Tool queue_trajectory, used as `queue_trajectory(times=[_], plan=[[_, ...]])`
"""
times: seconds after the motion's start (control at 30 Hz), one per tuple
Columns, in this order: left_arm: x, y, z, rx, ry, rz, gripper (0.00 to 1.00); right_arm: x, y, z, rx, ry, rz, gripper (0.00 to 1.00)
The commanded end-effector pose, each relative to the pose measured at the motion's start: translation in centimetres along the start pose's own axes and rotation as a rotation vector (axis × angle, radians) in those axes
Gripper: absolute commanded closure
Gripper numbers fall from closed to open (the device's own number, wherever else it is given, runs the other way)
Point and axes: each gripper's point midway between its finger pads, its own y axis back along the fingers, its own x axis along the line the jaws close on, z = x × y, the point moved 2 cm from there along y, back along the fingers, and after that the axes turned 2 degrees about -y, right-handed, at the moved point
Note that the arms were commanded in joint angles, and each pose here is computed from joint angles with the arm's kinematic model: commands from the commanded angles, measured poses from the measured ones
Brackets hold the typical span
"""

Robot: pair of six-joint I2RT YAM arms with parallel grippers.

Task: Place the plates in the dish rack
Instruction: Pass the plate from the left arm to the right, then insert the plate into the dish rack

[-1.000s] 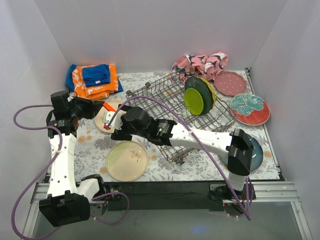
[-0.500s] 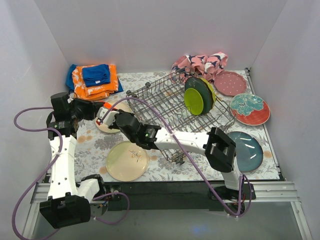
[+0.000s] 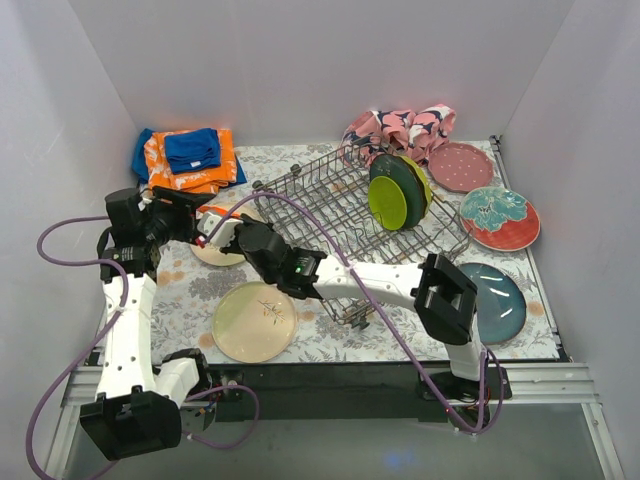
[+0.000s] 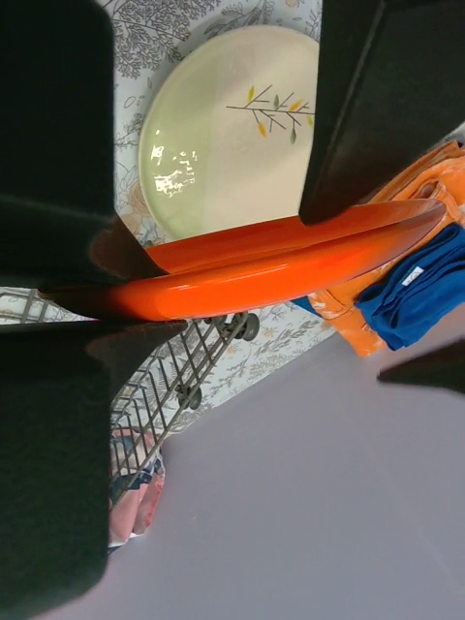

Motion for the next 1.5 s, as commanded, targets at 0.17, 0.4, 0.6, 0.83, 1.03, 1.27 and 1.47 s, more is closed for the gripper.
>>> queue_trajectory(times=[0.17,0.4,0.6,0.83,1.03,1.27,1.47], plan=[[-4.9,2.8,-0.6,-0.008,-0.225,-0.169,0.24,-6.7,3.8,5.7,-0.117,-0.074,-0.036,0.99],[-8.1,4.9,-0.2,-0.084,-0.447,-0.24,0.19,-8.9,5.5,4.3,-0.074,-0.051,0.173,0.99],[-10.0,6.2,-1.0,-0.109,-0.651,-0.314,0.18,-13.9,7.6,0.6,-0.016,-0.058,0.21,0.99],[-4.6,4.2,-0.5,-0.136,-0.824,-0.211,0.18,-18.8,11.0,-6.8,0.107,-0.176,0.158,0.99],[3.0,0.1,-0.4,-0.07,-0.79,-0.088,0.18,-20.5,12.3,-13.6,0.246,-0.325,0.019,0.99],[8.9,-2.3,0.0,-0.067,-0.791,0.005,0.18,-22.1,12.5,-18.1,0.32,-0.409,-0.16,0.99],[10.4,-2.8,0.3,-0.075,-0.802,0.047,0.18,-23.8,12.1,-20.9,0.331,-0.455,-0.311,0.99]])
